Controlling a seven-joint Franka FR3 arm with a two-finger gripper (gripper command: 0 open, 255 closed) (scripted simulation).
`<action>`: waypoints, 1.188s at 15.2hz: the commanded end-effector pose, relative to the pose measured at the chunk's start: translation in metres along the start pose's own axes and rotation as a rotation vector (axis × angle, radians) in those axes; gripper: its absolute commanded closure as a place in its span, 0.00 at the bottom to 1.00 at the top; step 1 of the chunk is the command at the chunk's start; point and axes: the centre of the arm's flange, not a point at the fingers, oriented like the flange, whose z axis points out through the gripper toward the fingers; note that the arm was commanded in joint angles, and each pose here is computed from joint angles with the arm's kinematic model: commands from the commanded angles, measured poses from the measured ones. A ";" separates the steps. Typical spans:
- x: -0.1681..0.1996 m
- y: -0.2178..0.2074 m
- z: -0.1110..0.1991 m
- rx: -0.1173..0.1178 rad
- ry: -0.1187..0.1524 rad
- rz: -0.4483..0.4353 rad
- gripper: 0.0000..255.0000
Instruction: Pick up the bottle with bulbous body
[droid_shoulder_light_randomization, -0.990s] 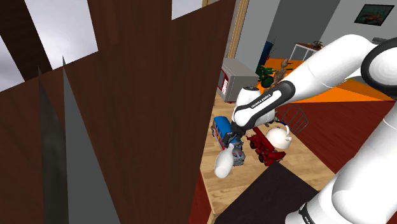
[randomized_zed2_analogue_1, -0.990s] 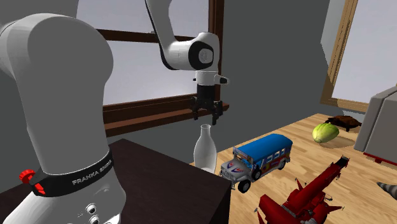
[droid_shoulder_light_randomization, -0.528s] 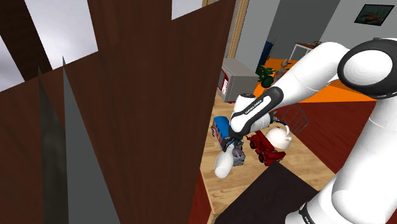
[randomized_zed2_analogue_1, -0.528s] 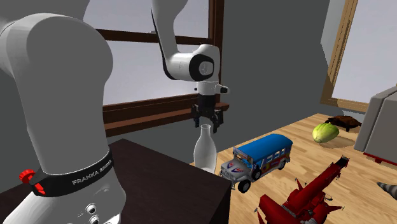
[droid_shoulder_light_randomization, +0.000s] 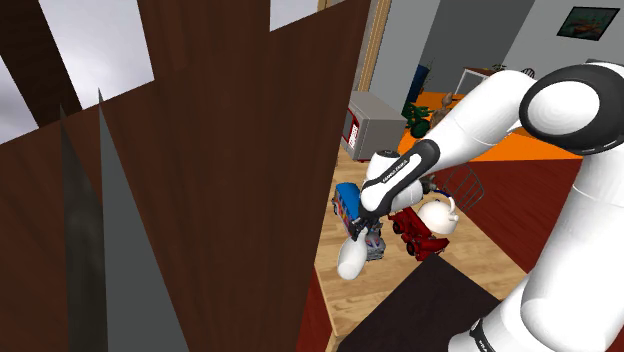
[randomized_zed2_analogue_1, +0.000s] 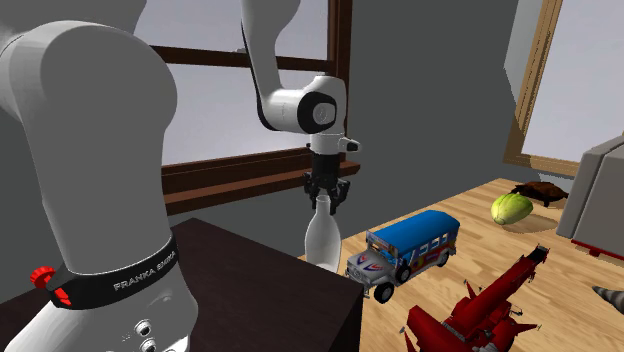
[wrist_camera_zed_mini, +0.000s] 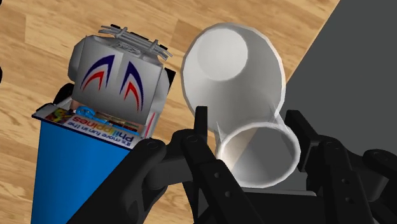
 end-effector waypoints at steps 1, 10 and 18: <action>-0.001 0.000 0.001 0.000 -0.003 0.000 1.00; -0.001 -0.001 -0.025 0.000 -0.003 0.000 1.00; -0.002 -0.002 -0.067 0.000 -0.003 0.000 1.00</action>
